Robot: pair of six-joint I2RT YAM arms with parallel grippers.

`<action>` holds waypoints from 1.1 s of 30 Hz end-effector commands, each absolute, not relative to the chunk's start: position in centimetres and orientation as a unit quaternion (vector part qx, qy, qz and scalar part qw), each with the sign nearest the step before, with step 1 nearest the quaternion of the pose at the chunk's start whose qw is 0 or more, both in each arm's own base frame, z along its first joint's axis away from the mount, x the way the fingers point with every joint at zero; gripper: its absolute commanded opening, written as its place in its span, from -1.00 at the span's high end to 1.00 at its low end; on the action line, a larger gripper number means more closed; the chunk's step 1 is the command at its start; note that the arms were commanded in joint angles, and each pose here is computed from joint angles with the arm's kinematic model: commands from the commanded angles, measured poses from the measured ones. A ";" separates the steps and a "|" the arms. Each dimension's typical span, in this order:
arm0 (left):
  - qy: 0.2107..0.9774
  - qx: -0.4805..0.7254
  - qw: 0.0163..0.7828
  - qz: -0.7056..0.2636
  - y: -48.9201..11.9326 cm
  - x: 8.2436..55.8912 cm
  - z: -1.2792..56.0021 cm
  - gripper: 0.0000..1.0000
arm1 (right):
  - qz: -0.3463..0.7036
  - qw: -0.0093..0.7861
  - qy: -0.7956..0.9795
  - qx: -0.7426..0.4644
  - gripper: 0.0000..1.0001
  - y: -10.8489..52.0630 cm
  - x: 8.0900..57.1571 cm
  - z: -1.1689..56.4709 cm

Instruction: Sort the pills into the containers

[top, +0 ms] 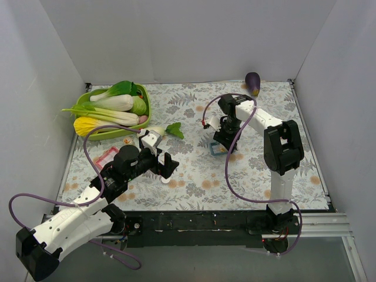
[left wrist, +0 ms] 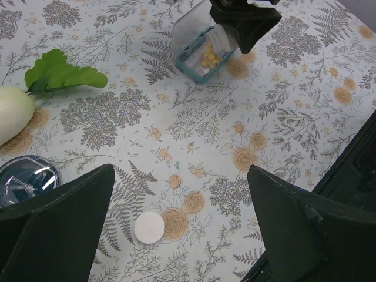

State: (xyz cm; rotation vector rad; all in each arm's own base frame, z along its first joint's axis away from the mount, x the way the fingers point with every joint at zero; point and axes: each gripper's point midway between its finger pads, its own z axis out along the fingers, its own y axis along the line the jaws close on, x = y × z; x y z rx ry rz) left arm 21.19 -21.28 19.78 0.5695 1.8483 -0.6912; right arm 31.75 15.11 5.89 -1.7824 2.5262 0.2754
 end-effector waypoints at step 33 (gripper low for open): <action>0.769 0.240 0.520 -0.284 -21.2 21.5 19.7 -0.96 | 0.162 0.112 0.802 -0.563 0.97 16.9 31.7 9.1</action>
